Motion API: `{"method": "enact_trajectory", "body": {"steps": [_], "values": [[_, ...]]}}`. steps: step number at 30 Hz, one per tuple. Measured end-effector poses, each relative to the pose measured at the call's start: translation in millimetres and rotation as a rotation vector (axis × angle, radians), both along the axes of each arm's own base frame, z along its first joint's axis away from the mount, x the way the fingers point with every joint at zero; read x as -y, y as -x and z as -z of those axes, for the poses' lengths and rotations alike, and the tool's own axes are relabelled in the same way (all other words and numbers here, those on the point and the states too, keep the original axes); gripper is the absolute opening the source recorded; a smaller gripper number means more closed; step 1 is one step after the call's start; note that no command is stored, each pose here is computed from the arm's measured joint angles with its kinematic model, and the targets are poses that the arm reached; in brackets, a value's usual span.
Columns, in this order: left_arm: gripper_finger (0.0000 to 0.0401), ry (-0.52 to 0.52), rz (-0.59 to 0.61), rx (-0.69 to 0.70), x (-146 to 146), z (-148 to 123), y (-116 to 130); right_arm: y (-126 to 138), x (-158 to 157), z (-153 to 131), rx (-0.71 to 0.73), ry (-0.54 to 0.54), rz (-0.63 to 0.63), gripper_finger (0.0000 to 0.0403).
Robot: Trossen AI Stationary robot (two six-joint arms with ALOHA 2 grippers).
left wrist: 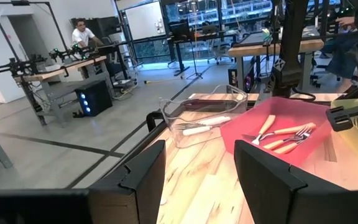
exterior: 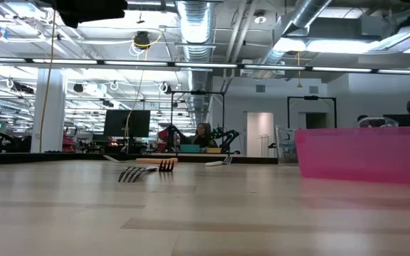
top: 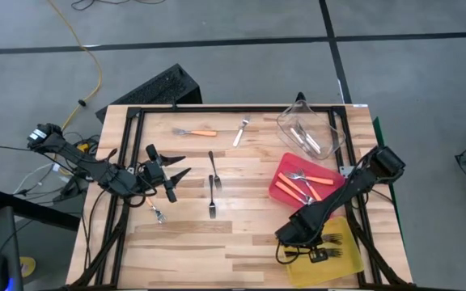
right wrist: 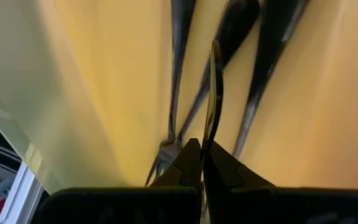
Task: Sort silverware by color (type)
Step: Put the black fork into the yellow bin
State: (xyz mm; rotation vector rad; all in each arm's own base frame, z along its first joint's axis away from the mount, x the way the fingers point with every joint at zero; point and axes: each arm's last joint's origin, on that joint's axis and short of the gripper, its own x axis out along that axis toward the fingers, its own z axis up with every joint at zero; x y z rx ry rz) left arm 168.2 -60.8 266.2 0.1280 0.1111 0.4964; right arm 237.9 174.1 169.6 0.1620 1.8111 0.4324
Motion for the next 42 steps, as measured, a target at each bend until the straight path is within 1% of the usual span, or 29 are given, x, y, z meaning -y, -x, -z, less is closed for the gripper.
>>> {"method": "enact_trajectory", "body": {"steps": [6, 9, 12, 19, 25, 32, 37, 42], "values": [[0.0178, 0.000, 0.000, 0.000, 0.0, 0.0, 0.0, -4.0, -4.5, 6.6, 0.026, -0.009, -0.010, 0.0023], [0.0178, -0.001, 0.000, -0.001, 0.0, 0.1, 0.0, -4.7, -4.4, 10.7, 0.015, -0.002, -0.016, 0.0024], [0.0178, -0.001, -0.001, -0.001, 0.0, 0.1, 0.0, -4.3, -4.1, 9.0, 0.018, -0.004, -0.016, 0.0025], [0.0178, -0.001, -0.001, -0.001, 0.0, 0.1, 0.0, -4.4, -4.2, 9.7, 0.017, -0.003, -0.016, 0.0046], [0.0178, -0.001, -0.001, -0.001, 0.0, 0.0, 0.0, -4.5, -4.3, 9.7, 0.017, -0.003, -0.015, 0.0051], [0.0178, 0.000, -0.001, 0.000, 0.0, 0.0, 0.0, -5.6, -2.6, 9.7, 0.013, 0.003, 0.005, 0.0053], [0.0178, 0.000, -0.001, 0.000, 0.0, 0.0, 0.0, -7.4, -0.2, 9.9, 0.005, 0.026, 0.053, 0.0059], [0.0178, 0.023, -0.003, 0.014, 0.0, -0.2, 0.0, -10.6, 3.5, 3.5, -0.039, -0.045, 0.088, 0.0066]]}}
